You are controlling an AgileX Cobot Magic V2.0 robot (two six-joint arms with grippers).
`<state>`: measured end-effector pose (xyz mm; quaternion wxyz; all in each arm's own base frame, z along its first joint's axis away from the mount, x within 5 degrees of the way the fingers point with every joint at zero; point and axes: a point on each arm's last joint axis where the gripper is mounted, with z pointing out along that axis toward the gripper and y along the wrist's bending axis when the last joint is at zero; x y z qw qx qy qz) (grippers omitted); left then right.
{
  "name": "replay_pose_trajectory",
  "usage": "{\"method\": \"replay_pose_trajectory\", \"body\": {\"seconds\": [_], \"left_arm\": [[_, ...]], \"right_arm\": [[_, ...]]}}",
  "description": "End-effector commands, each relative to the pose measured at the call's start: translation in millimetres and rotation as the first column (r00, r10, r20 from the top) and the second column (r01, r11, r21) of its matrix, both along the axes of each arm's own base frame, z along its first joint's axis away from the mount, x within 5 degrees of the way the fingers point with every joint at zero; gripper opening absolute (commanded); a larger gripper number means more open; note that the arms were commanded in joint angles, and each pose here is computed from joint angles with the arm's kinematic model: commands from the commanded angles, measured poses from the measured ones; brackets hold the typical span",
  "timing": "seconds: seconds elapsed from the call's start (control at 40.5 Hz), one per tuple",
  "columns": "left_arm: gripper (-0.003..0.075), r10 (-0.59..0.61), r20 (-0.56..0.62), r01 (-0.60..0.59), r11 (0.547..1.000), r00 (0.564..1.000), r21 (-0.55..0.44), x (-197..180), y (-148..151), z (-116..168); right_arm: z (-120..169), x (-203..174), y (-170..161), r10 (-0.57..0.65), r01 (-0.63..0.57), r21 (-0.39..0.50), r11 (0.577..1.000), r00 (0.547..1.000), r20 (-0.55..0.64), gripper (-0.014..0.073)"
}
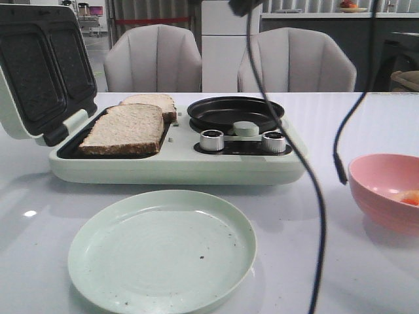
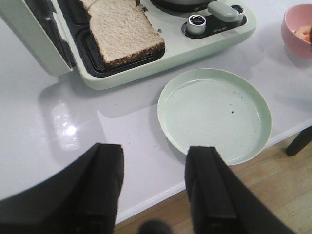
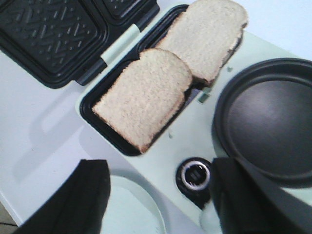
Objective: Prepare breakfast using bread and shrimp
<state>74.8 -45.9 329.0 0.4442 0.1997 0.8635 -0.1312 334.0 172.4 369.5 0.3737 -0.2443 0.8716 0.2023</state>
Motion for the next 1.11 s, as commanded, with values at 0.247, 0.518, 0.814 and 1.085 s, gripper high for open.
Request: {"method": "replay_pose_trajectory", "body": {"seconds": [0.247, 0.518, 0.814, 1.085], "left_arm": [[0.0362, -0.017, 0.084, 0.021, 0.998, 0.996, -0.052, 1.8, -2.5, 14.0], [0.0362, -0.017, 0.084, 0.021, 0.998, 0.996, -0.052, 1.8, -2.5, 14.0], [0.0362, -0.016, 0.083, 0.020, 0.998, 0.996, -0.051, 1.8, -2.4, 13.9], [0.0362, 0.013, 0.071, -0.015, 0.999, 0.997, 0.032, 2.6, 3.9, 10.0]], "right_arm": [[28.9, -110.1, -66.1, -0.112, 0.127, -0.086, 0.988, 0.981, 0.156, 0.0540], [-11.8, -181.3, -97.6, -0.124, 0.137, -0.080, 0.987, 0.980, 0.154, 0.0540], [-49.3, -229.9, -119.2, -0.173, 0.178, -0.013, 0.984, 0.971, 0.163, 0.0540], [-57.0, -241.8, -122.8, -0.173, 0.175, 0.000, 0.985, 0.975, 0.139, 0.0540]]}}
